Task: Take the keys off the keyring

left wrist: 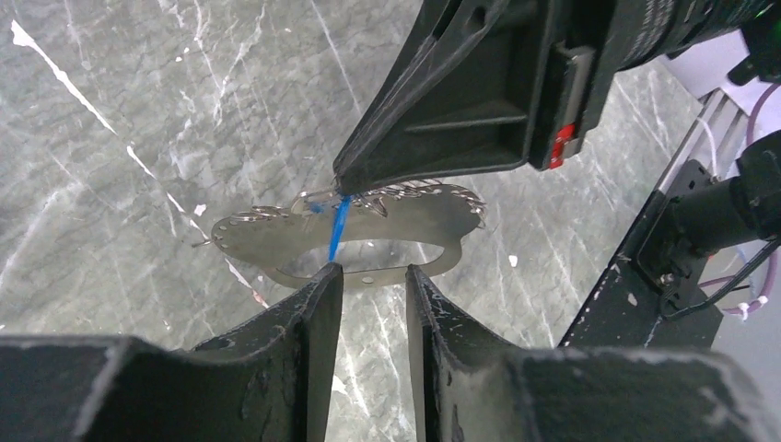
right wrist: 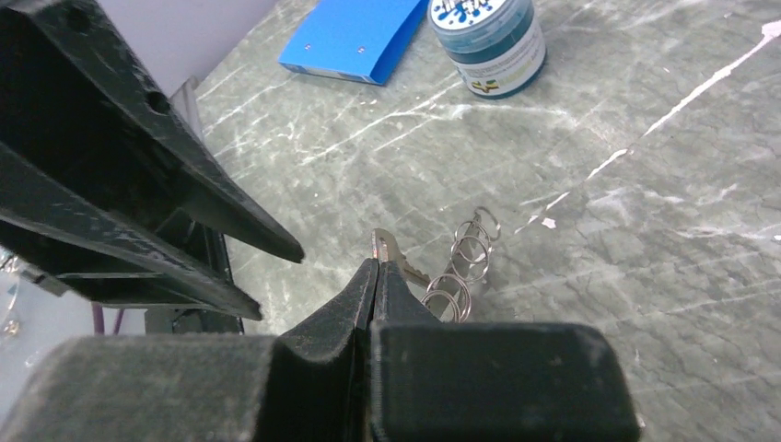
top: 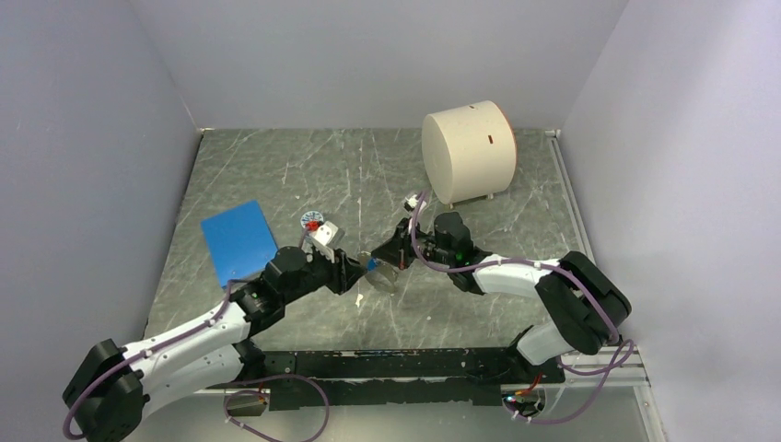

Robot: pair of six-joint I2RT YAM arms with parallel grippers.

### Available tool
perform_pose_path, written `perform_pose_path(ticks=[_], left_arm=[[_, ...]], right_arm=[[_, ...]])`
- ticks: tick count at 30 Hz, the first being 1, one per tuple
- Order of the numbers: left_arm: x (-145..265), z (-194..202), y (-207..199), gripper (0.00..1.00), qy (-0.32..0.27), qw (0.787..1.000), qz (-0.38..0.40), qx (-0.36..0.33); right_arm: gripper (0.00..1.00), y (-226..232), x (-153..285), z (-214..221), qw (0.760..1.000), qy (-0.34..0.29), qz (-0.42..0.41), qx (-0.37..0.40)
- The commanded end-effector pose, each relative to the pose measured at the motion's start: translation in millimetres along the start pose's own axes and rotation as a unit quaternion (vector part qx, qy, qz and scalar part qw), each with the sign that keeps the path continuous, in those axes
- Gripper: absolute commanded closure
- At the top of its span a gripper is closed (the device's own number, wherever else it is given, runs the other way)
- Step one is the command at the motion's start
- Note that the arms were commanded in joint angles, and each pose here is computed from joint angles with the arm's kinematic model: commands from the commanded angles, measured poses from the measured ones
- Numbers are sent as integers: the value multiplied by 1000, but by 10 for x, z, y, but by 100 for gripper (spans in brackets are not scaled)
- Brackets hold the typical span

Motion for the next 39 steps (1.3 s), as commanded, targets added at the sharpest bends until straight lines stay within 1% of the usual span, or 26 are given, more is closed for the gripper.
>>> perform_pose_path(ticks=[1,6,11,15,18,21,25,28,32,35,36,39], left_arm=[[37,-273,-41,63,-31,999,2,17],[-23,-342,-71,63,-17,999,5,42],[-142,-324,-106,63,-9,995,7,96],[-208,-249,-64,60,7,995,-5,98],[-187,-237,-4,56,17,997,-22,72],[-145,-275,55,49,16,999,-32,26],[-115,-271,71,39,11,998,-13,-53],[-97,-201,74,34,10,994,11,-112],[-89,-170,138,30,1,988,32,-152],[-75,-212,182,29,-8,986,60,-156],[-81,-233,197,29,-14,983,71,-172],[-106,-240,188,30,-17,979,109,-171]], right_arm=[[100,115,-44,-230,999,-33,4,37],[100,84,-53,-227,998,-34,28,42],[100,75,-59,-233,998,-37,38,43],[100,101,-60,-230,998,-33,33,45],[100,128,-60,-221,998,-28,25,49],[100,143,-69,-212,998,-19,20,52],[100,163,-67,-205,998,-11,14,58],[100,186,-56,-208,998,-5,10,67],[100,226,-45,-197,997,3,-2,72],[100,258,-35,-190,997,8,-16,73],[100,265,-32,-186,997,11,-21,73],[100,280,-18,-181,997,18,-29,76]])
Point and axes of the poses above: each gripper's point midway between its finger pads, its own x axis back along the fingers, its own y axis along the line the jaws close on, z = x × y, the point moved 3 cm from there along x, back along the fingers, and after that the axes turned 13 degrees about -x, right-handed, at the moved point
